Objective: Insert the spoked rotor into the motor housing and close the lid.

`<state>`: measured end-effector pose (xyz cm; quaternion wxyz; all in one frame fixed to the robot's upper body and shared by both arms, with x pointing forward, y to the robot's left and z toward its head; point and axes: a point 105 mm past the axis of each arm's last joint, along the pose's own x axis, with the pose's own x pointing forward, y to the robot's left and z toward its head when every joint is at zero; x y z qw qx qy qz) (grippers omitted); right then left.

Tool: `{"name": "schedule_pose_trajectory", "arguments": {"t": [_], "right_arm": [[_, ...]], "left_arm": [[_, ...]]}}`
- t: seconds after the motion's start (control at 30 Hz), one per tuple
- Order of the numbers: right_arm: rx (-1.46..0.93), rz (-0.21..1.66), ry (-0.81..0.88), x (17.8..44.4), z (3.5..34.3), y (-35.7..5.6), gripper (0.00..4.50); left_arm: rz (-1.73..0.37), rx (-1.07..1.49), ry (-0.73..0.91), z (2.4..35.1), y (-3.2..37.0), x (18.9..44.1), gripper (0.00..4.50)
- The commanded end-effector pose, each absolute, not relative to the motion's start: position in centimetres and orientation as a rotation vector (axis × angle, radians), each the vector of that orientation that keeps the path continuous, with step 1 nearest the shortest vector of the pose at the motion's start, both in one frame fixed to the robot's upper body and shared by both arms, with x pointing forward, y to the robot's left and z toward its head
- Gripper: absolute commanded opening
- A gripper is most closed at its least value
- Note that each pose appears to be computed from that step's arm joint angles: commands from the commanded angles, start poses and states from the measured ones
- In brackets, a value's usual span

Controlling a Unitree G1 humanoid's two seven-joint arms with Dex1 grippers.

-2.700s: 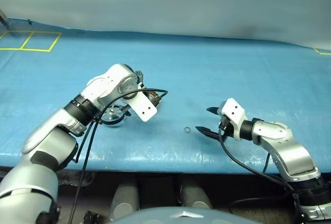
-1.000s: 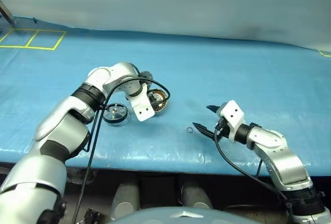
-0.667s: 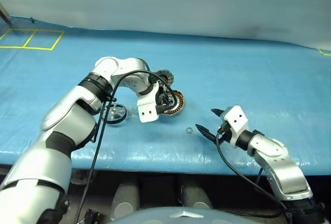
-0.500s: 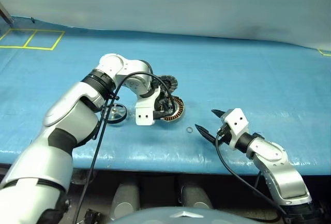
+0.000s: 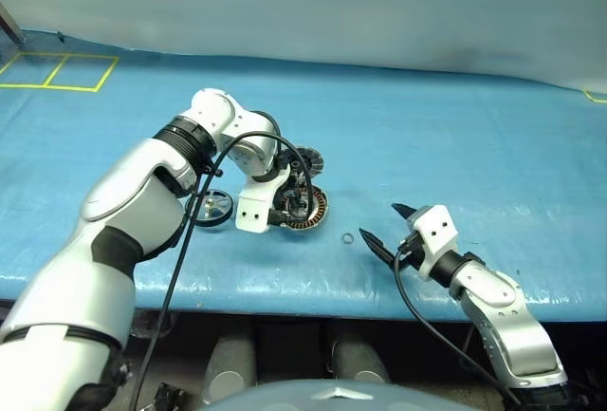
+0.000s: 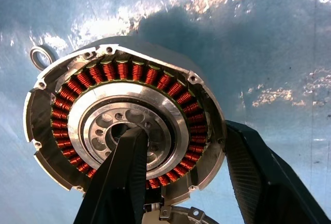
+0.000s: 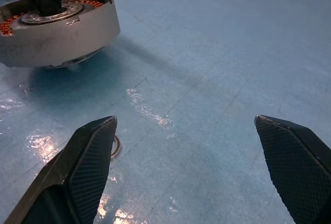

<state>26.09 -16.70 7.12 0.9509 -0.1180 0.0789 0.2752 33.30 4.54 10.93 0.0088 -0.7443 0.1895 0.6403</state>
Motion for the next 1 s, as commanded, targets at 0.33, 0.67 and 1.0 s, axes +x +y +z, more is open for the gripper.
{"name": "schedule_pose_trajectory", "arguments": {"t": [0.33, 0.67, 1.0], "right_arm": [[-0.249, 0.515, 0.101, 26.1, 8.4, -17.1, 4.50], [-0.247, 0.513, 0.095, 26.1, 8.4, -16.9, 4.50], [-0.238, 0.528, 0.102, 26.4, 8.1, -16.8, 4.50]], "left_arm": [[1.996, -2.322, 0.593, 10.9, 4.1, 33.5, 2.08], [2.033, -2.348, 0.620, 10.7, 3.6, 33.6, 4.07], [2.215, -2.417, 0.766, 14.0, 3.8, 33.1, 4.07]]}}
